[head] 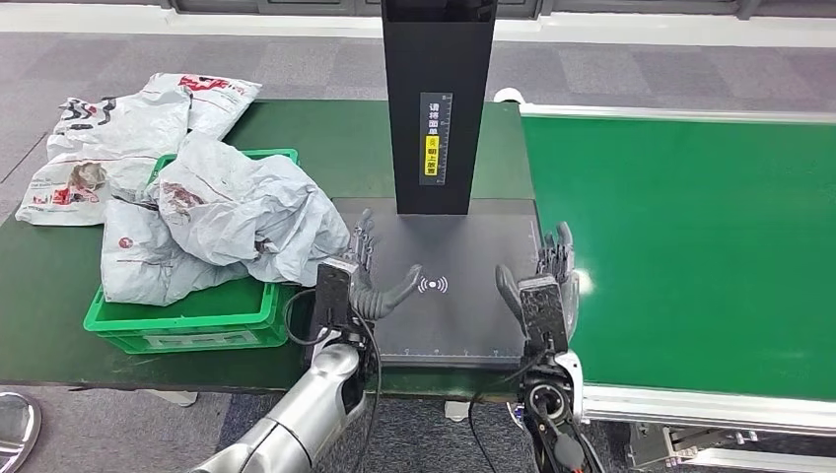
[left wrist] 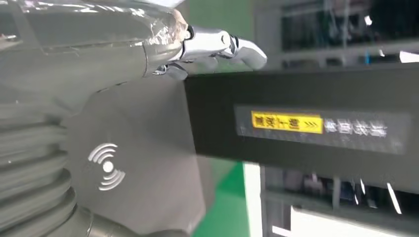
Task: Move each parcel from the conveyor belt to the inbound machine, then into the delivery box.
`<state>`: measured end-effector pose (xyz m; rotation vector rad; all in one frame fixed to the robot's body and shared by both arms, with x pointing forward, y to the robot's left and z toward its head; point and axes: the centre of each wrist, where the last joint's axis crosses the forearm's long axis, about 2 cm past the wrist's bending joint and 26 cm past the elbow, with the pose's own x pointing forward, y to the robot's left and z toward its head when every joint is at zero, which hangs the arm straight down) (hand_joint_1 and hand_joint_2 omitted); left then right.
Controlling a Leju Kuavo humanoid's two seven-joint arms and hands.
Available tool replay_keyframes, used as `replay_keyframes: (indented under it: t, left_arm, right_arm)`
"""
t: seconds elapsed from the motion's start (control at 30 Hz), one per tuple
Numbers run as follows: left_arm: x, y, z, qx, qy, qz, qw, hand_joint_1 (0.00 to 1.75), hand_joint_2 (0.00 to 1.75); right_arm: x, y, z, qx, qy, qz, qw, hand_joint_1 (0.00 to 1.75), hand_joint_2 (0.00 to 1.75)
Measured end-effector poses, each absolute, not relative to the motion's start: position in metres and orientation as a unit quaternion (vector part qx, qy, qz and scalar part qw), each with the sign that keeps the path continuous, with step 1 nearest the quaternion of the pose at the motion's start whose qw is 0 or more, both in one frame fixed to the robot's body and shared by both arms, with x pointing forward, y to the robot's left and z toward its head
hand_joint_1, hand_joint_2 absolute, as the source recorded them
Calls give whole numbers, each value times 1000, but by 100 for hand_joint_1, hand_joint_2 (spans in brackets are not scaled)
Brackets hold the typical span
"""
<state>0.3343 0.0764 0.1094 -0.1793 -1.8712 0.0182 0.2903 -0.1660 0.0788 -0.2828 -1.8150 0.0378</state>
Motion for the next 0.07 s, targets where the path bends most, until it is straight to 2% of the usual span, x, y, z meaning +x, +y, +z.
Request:
replay_keyframes:
  t: [0.07]
  left_arm:
    - [332,73,108,-76,-800,13,595,0,175]
  right_arm:
    - [286,-164,77,-122,-783,13,610,0,175]
